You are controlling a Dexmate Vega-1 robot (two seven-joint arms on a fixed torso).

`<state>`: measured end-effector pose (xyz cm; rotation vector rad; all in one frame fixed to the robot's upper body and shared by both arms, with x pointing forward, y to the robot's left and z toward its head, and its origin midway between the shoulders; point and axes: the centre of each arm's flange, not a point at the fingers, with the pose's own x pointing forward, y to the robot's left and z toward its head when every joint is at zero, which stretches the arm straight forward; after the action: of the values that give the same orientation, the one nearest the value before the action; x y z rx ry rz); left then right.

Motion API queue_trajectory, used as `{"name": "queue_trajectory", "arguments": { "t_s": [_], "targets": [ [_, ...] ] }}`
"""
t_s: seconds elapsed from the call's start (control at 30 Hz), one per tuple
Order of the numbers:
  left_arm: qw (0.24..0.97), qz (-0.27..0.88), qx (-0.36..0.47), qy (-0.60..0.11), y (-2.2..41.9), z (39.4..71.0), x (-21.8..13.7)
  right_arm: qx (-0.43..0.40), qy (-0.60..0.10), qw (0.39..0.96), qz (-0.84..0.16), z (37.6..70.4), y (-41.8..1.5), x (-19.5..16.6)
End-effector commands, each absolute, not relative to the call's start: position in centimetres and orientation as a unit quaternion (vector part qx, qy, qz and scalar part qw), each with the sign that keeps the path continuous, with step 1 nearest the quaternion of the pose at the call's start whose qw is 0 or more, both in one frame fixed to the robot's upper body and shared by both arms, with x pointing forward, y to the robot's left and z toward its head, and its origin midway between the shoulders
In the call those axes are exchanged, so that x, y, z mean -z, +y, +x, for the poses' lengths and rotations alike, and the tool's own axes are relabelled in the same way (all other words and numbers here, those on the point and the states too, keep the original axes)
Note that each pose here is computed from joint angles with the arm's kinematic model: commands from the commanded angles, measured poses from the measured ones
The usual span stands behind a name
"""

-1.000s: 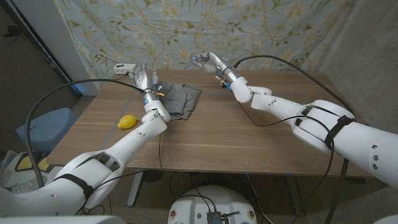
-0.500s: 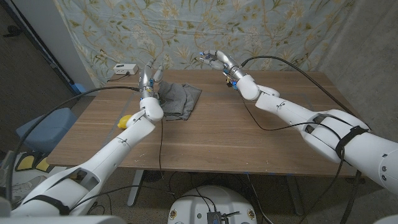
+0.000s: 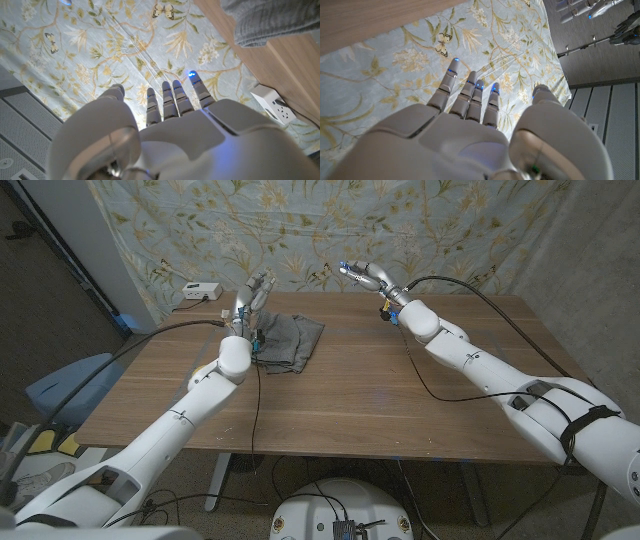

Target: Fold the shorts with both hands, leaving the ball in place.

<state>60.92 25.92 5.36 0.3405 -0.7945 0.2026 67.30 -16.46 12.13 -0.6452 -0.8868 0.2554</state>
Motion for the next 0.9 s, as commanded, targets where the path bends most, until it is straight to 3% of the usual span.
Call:
{"name": "queue_trajectory", "arguments": {
  "t_s": [0.03,0.5,0.73,0.9],
  "targets": [
    [0.915,0.117,-0.01,-0.387,25.6,60.3,-4.7,-0.132,-0.388,0.883,-0.228,65.9,-20.8,-10.9],
    [0.923,0.069,0.056,-0.375,25.7,60.5,-3.7,-0.111,-0.359,0.917,-0.134,64.4,-25.9,-8.1],
    [0.927,0.069,0.075,-0.36,26.3,60.7,-3.1,-0.029,-0.355,0.931,-0.085,62.6,-30.3,-6.3],
    [0.932,0.051,0.09,-0.348,26.4,61.9,-2.6,0.014,-0.372,0.926,-0.06,59.9,-30.8,-4.3]
  ]
}}
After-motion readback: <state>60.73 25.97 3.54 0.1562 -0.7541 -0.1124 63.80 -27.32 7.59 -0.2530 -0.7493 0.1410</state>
